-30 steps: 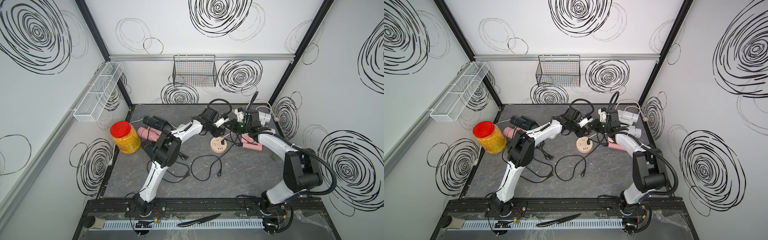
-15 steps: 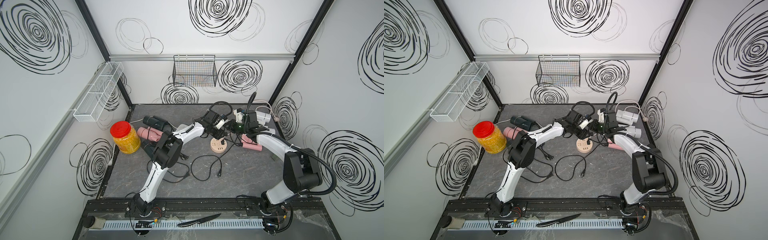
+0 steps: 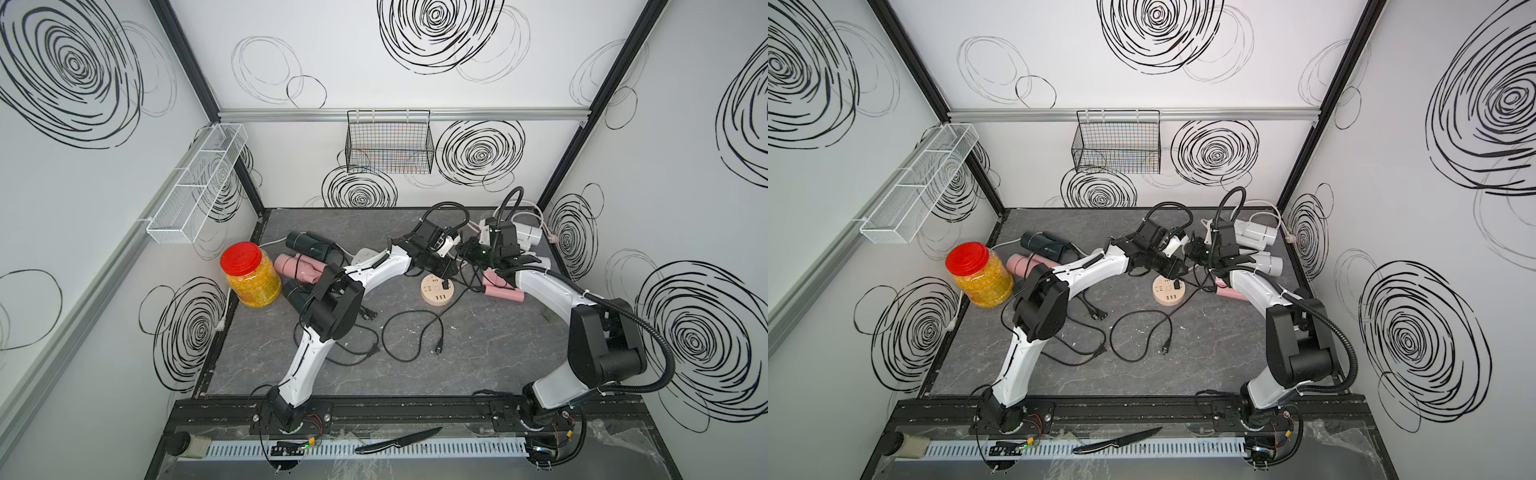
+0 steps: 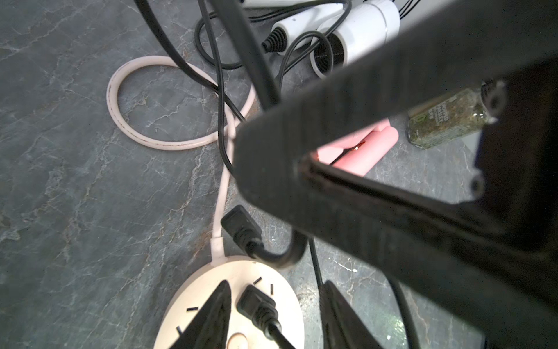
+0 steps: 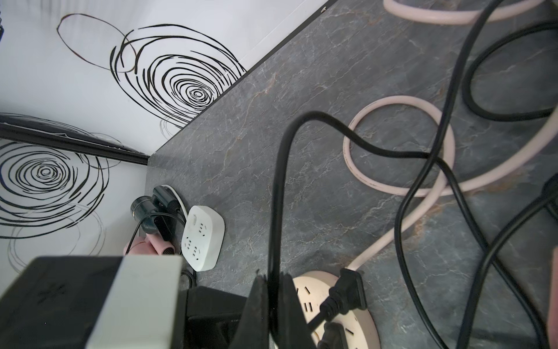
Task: Charge the blow dryers
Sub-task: Pick up the plug from the center of the board.
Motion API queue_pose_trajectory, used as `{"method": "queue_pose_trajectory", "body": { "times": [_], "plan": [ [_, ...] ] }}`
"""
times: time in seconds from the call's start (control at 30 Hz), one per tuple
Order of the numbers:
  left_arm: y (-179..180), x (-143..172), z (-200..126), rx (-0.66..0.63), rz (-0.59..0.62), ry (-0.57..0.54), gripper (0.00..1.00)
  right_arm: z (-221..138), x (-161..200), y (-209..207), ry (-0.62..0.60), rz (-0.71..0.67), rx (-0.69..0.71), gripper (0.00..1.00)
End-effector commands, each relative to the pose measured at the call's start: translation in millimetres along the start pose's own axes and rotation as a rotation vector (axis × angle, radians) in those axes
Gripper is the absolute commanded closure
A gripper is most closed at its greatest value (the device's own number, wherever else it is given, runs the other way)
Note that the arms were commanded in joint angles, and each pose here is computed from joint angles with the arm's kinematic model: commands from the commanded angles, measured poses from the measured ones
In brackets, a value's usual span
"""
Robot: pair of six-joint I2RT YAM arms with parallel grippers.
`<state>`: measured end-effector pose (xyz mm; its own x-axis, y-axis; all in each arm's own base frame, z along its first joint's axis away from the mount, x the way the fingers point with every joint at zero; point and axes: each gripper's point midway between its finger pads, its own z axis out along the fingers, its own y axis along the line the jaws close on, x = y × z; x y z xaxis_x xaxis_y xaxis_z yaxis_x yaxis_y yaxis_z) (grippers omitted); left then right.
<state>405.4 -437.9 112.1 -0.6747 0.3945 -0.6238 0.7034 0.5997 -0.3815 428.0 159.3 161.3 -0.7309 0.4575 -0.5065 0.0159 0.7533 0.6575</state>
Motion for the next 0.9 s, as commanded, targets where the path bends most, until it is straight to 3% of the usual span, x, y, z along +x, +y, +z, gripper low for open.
{"method": "queue_pose_trajectory", "body": {
  "times": [0.0,0.27,0.63,0.87],
  "plan": [
    [-5,-27,-12,-0.061,-0.047,-0.075,0.5,-12,-13,14,-0.057,0.029,-0.048,0.98],
    [12,-31,1,-0.192,-0.17,-0.102,0.6,-16,-15,19,-0.07,0.053,-0.067,0.98],
    [20,-21,17,-0.248,-0.222,-0.072,0.63,-19,-17,25,-0.079,0.087,-0.101,0.97],
    [29,-28,19,-0.282,-0.22,-0.106,0.74,-17,-13,24,-0.06,0.096,-0.11,0.97]
  ]
}}
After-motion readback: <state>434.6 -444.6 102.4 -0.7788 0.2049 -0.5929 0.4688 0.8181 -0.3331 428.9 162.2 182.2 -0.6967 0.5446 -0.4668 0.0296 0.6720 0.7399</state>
